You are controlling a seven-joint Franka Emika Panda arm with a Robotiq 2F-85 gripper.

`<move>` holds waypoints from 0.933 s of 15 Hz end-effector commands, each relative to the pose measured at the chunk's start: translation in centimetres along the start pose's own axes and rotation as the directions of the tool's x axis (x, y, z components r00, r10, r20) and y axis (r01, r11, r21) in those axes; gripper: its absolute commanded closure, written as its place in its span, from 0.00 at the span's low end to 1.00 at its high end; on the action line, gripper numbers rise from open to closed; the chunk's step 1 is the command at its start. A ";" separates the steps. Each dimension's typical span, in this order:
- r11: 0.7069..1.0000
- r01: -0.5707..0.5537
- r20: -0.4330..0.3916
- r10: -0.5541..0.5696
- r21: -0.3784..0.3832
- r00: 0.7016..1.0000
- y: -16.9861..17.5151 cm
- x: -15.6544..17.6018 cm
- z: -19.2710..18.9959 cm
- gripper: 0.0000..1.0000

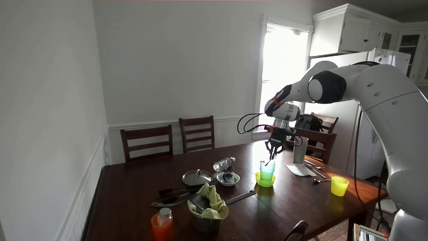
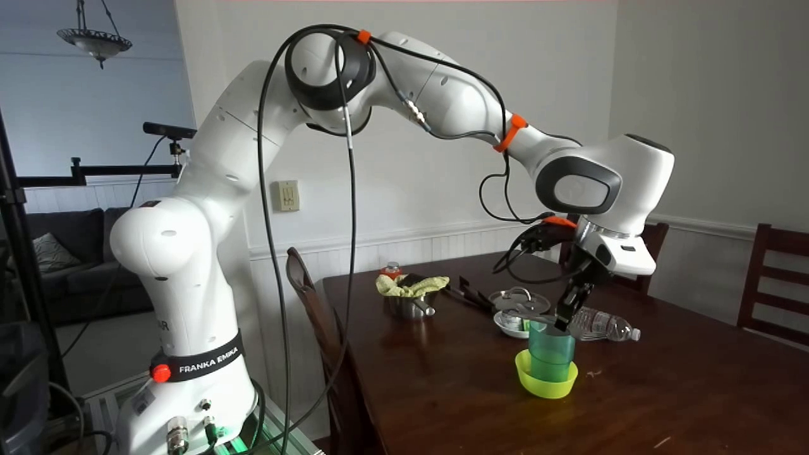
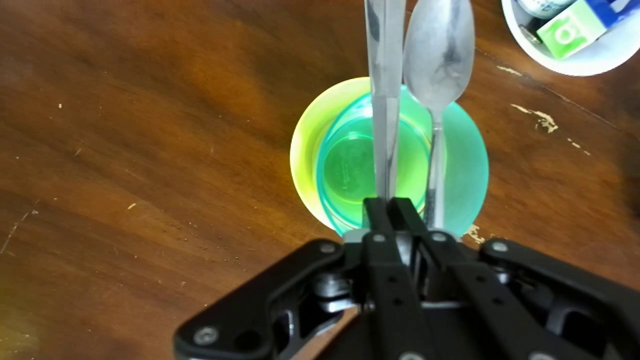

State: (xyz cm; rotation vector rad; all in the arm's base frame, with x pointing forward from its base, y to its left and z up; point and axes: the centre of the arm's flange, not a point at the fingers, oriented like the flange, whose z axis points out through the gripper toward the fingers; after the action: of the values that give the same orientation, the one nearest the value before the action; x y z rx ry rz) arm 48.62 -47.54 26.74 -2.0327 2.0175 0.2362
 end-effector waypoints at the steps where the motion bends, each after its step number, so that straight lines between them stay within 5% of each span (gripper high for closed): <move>1: 1.000 -0.019 0.019 0.019 -0.002 1.000 -0.5 0.3 -0.2 0.98; 14: 1.000 -0.018 0.022 0.018 -0.011 1.000 -0.5 0.4 0.1 0.93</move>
State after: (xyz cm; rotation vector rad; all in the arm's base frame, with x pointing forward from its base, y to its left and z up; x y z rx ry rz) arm 48.62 -47.37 26.33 -2.0295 2.0180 0.2539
